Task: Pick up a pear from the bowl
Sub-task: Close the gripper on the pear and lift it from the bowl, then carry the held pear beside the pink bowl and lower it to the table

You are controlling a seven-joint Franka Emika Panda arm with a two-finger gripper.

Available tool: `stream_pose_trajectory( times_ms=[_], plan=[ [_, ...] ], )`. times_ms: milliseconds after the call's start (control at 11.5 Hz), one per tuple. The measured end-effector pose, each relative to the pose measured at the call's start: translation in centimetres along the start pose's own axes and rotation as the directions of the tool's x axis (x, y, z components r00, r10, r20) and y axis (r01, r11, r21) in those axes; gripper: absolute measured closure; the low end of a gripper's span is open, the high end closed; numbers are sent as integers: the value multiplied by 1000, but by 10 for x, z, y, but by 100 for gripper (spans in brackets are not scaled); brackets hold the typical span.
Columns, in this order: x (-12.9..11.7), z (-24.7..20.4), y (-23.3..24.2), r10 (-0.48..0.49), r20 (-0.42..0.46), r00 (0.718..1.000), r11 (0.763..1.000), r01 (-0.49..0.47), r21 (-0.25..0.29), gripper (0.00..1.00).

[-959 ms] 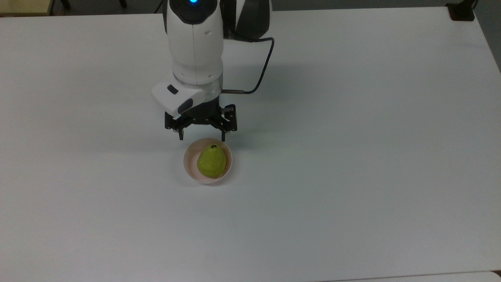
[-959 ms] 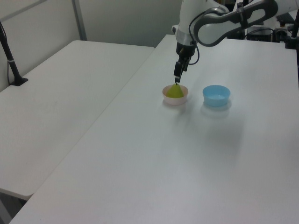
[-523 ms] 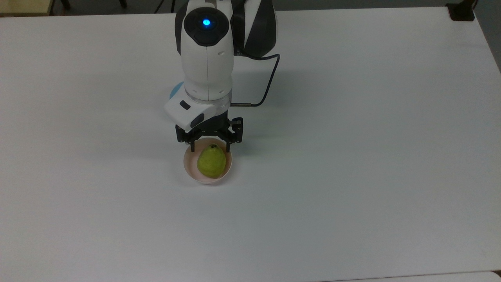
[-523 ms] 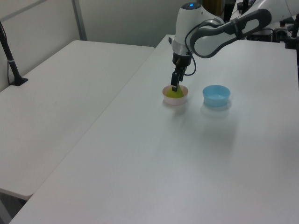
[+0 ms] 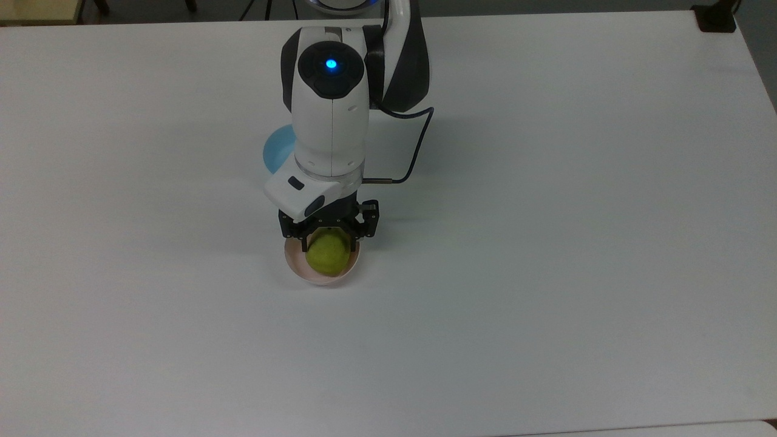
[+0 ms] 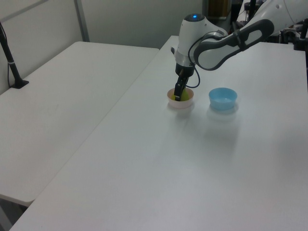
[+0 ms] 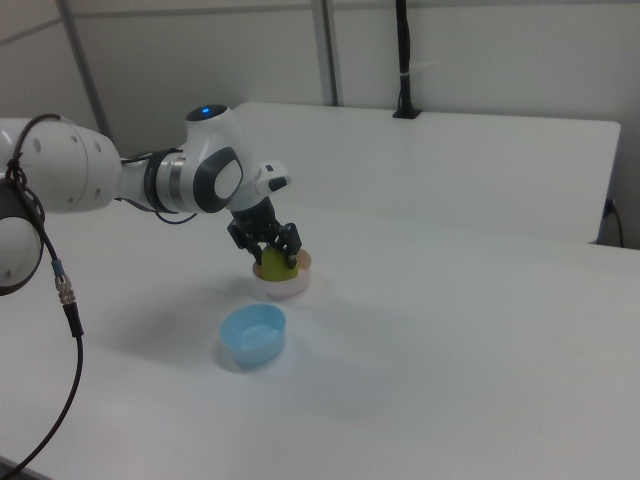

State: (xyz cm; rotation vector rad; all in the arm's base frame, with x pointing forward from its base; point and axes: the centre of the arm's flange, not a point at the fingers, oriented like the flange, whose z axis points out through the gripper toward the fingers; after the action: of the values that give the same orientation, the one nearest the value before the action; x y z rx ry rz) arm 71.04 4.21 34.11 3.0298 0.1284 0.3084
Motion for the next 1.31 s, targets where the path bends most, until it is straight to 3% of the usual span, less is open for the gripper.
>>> stream_pose_trajectory(
  times_ms=[349, 785, 1308],
  plan=[
    [1, 2, 1, -1, -4, 1000, 1000, 1, -4, 33],
    [4, -3, 2, 0, -16, 1000, 1000, -1, -4, 35],
    [11, -66, 28, 36, -22, 999, 999, -37, -13, 35]
  ],
)
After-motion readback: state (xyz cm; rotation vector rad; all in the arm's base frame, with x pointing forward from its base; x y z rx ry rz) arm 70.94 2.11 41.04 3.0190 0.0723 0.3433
